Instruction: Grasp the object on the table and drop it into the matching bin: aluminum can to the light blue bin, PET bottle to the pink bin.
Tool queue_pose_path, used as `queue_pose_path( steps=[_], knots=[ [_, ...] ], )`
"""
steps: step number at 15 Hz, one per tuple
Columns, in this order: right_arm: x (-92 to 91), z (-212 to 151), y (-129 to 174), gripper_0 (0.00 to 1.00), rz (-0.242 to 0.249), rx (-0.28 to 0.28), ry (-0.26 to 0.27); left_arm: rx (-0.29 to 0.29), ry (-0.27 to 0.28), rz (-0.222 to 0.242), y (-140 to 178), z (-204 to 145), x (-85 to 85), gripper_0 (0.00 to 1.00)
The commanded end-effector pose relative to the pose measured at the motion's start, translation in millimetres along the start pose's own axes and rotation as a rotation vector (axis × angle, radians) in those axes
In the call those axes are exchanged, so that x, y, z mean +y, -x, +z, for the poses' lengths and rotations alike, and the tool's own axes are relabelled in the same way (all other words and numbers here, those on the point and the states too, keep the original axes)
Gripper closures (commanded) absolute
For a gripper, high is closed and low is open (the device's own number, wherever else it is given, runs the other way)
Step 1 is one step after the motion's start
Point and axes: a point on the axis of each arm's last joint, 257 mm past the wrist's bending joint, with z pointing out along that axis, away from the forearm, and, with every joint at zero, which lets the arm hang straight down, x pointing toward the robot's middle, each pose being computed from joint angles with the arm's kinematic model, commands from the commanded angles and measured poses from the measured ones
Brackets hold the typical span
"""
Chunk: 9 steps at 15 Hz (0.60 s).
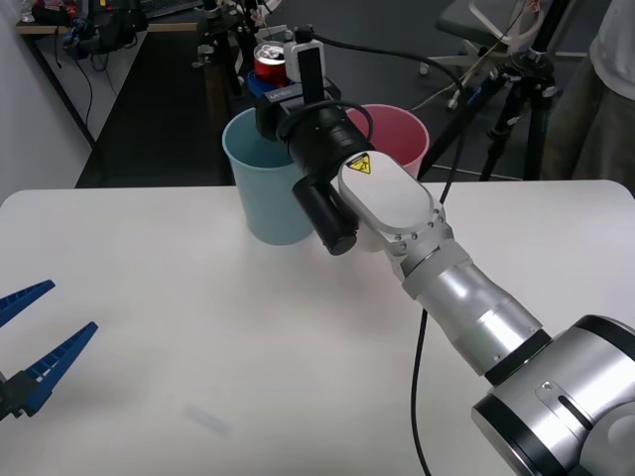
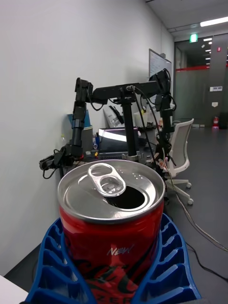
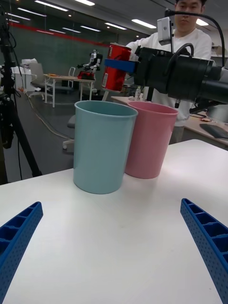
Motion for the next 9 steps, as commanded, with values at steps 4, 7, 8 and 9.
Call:
queue_pose_path(
  steps=[4,7,8,9],
  knots=[
    [-0.5,-0.2,-0.4,0.00,0.004,0.001,-0.001,0.000,0.000,0.000,0.0,0.0,0.0,0.00],
    [0.4,0.1,0.2,0.00,0.004,0.000,0.001,0.000,0.000,0.000,0.0,0.0,0.0,0.00],
    [1.3,0.2,0.2,0.00,0.007,0.000,0.002,0.000,0.000,0.000,0.0,0.0,0.0,0.00],
    [0.4,0.1,0.2,0.00,0.005,0.000,0.001,0.000,0.000,0.000,0.0,0.0,0.0,0.00]
  ],
)
